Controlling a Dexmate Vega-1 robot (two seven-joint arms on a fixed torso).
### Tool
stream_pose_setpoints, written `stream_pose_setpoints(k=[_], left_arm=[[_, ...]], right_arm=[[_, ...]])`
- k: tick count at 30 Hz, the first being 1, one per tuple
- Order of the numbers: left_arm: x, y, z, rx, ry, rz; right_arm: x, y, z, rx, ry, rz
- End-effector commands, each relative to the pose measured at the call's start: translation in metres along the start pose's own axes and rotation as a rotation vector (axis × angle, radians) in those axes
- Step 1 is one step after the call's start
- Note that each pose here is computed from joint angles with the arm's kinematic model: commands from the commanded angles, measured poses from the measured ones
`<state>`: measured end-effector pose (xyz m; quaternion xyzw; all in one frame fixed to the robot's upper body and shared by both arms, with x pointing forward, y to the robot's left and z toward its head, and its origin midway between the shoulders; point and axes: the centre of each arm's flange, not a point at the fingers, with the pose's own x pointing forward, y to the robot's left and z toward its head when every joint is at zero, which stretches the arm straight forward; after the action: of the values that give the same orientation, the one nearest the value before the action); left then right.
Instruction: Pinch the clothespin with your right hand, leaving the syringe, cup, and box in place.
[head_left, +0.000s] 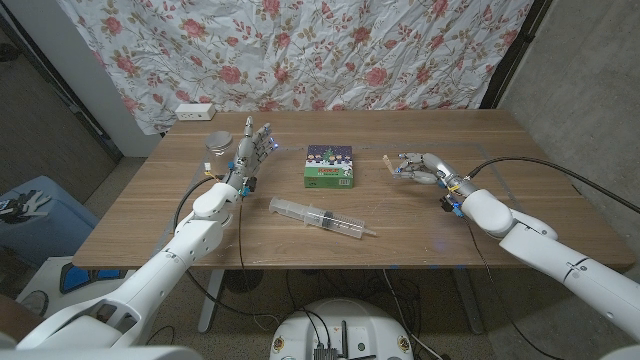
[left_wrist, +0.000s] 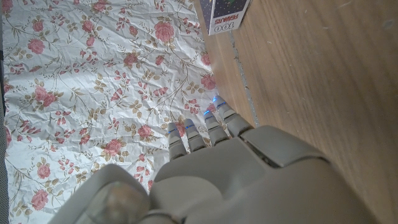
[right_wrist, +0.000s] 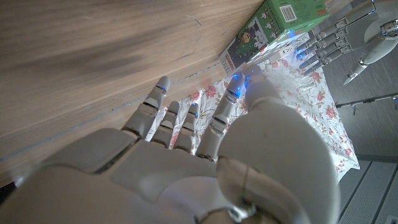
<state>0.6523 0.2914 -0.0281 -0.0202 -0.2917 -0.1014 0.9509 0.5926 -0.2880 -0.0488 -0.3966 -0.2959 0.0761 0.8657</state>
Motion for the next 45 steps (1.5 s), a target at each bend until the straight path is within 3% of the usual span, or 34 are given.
stream_pose_setpoints(k=[1,14,45], left_arm=[[0.0001,0.0001,0.0002,0.0,0.0,0.0],[0.0,0.0002,0.0003,0.0,0.0,0.0],[0.0002,0.0002,0.0002,0.0,0.0,0.0]], right_arm=[[-0.0001,0.0007,-0.0007,0.011,-0.007,-0.004],[-0.0034,0.0004,-0.0001,0.014,0.005,0.013],[0.0057,-0.0013,0.0008,0.01,0.007,0.05]])
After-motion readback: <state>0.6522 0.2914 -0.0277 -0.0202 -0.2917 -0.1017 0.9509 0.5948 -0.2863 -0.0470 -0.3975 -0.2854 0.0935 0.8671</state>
